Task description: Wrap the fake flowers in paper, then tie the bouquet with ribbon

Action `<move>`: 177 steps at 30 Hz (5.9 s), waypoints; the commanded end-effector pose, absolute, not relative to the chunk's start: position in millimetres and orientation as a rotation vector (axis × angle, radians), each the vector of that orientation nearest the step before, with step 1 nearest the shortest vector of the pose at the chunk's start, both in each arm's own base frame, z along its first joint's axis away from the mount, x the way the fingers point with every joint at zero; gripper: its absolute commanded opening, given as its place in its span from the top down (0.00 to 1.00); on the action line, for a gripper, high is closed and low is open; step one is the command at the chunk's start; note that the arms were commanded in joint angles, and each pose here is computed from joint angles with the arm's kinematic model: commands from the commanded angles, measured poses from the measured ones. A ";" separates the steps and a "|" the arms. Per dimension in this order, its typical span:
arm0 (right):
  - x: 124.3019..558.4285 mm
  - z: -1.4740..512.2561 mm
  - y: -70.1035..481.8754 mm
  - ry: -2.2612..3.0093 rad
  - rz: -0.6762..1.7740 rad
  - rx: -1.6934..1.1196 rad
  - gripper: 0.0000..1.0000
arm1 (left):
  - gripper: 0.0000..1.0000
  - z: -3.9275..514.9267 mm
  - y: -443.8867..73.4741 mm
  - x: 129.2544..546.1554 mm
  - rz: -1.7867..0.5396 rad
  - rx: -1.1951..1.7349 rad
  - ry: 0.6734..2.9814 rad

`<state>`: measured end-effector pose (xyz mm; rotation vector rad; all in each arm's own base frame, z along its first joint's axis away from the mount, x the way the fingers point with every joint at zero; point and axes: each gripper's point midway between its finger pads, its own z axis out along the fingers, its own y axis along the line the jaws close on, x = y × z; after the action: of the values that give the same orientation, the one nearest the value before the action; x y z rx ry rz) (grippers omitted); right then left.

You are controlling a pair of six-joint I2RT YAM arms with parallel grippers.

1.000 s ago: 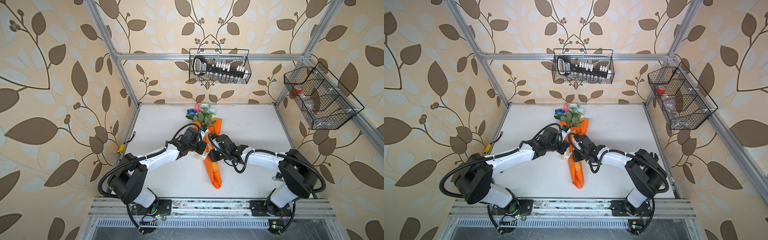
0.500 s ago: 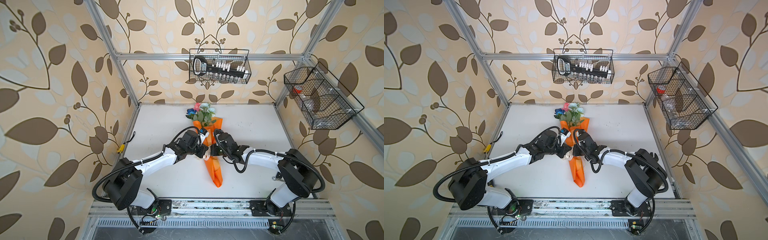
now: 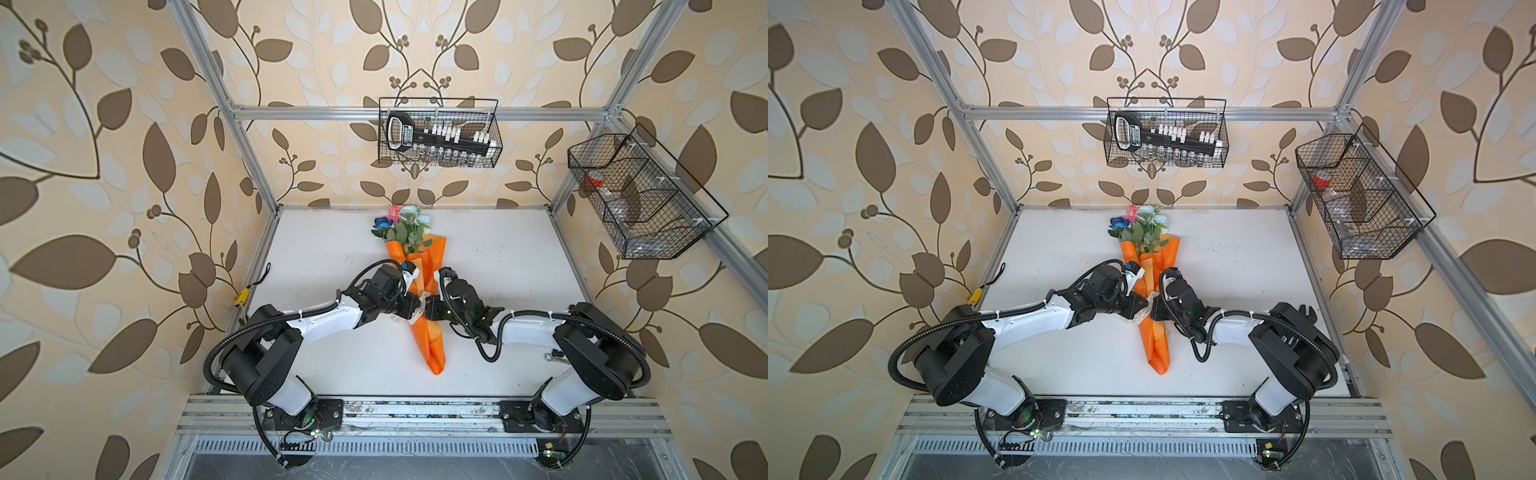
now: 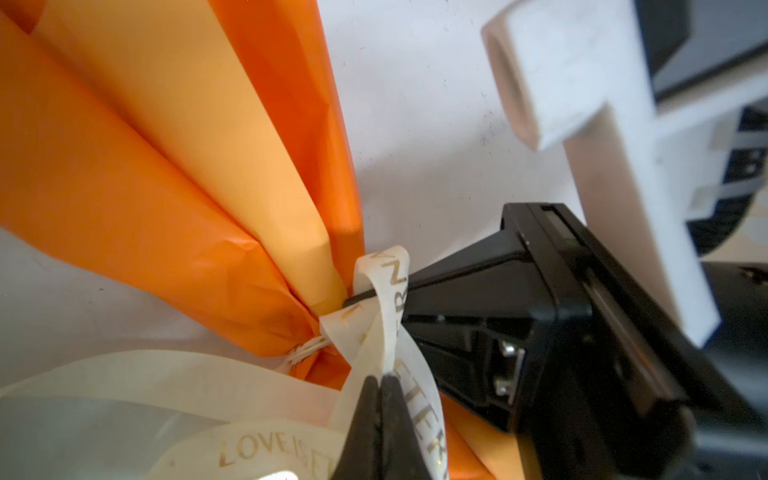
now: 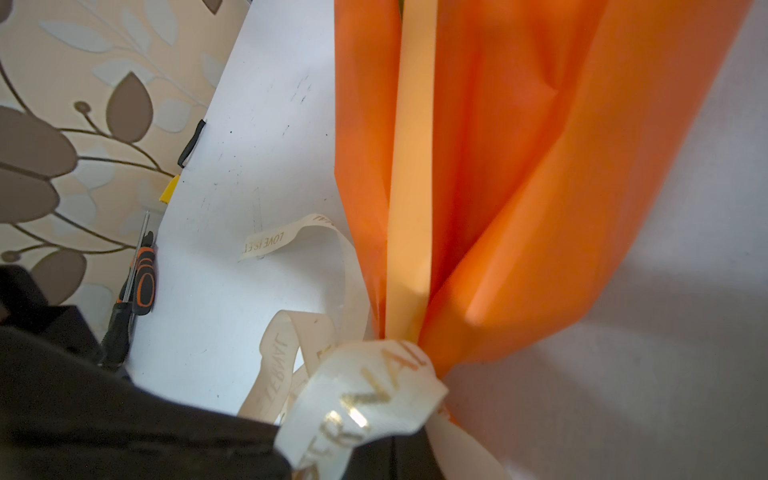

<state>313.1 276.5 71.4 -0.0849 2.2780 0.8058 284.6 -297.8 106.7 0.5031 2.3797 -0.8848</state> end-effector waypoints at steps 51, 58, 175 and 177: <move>280.1 102.4 242.8 2.416 0.708 -0.039 0.75 | 1.00 133.5 -290.2 297.0 -0.808 0.425 2.370; 265.2 109.4 257.2 2.455 0.869 -0.026 0.67 | 1.00 132.5 -289.3 296.3 -0.811 0.415 2.373; 353.2 82.4 329.7 1.831 1.172 -0.094 1.00 | 0.83 89.9 -256.3 344.7 -0.988 0.321 2.382; 359.9 81.9 321.6 1.831 1.160 -0.075 1.00 | 0.82 87.1 -254.0 343.3 -0.979 0.315 2.391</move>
<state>354.6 321.6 82.4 -0.0815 1.8389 1.1403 348.0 -245.8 82.8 0.2298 2.4335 -0.9300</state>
